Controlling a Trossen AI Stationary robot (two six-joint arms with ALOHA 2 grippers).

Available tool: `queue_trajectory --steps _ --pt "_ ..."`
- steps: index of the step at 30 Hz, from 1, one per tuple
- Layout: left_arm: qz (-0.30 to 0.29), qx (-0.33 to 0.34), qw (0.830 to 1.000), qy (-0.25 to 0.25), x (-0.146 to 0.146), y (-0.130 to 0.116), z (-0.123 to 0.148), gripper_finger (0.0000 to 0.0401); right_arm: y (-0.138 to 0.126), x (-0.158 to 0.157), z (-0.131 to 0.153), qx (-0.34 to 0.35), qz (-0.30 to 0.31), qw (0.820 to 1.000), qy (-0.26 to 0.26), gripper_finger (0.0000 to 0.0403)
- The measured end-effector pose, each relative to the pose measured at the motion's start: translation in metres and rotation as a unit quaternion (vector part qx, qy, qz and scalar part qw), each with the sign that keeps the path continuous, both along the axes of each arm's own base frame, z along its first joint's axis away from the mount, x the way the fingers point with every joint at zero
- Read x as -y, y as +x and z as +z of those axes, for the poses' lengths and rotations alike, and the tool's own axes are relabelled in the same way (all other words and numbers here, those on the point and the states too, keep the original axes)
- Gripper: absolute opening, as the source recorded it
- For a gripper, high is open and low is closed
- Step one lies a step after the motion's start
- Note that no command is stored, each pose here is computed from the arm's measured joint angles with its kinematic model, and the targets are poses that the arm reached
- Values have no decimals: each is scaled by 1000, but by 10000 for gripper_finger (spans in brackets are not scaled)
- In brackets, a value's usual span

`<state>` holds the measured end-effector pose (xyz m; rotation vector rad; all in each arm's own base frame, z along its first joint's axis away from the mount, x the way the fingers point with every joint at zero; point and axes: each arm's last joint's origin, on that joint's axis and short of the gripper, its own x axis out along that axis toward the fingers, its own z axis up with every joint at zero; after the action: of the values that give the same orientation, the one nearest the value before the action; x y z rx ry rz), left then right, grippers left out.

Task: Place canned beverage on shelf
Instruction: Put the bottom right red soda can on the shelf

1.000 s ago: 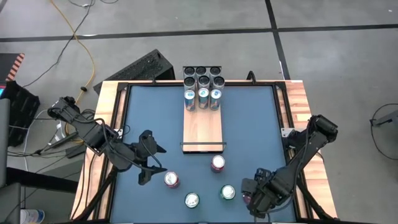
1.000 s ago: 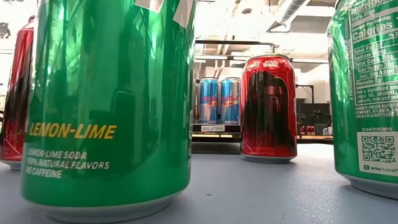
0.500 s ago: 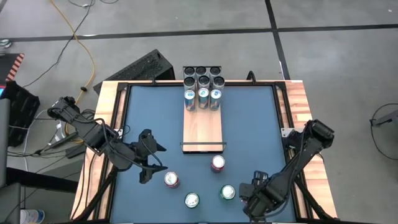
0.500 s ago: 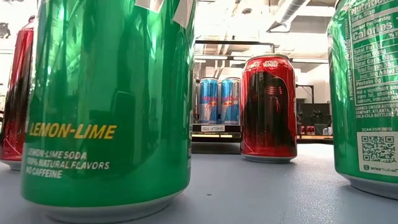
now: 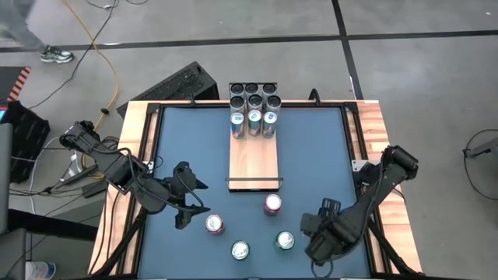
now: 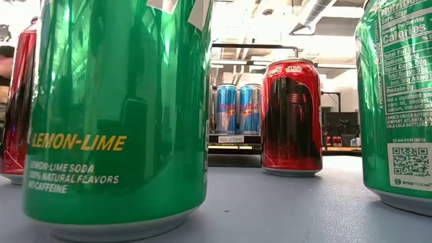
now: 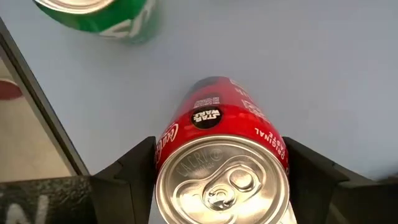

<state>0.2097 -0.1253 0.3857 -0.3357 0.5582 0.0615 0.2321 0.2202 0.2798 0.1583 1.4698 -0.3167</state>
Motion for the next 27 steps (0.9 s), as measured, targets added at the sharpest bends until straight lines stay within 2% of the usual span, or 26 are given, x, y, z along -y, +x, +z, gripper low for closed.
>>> queue_trajectory --steps 5,10,16,21,27 --pt "3 0 1000 -3 0 0 0 330 6 24 17 -37 26 998 -41 267" --pt "7 -1 1000 -14 0 0 0 330 23 48 26 -12 69 996 -62 267" --pt "10 -2 1000 -25 0 0 0 330 34 92 41 -6 86 993 -76 267" --pt "8 -2 1000 -27 1 0 0 330 34 138 61 14 79 993 -85 267" --pt "2 3 1000 -28 1 -2 2 330 44 198 68 27 48 995 -85 267"
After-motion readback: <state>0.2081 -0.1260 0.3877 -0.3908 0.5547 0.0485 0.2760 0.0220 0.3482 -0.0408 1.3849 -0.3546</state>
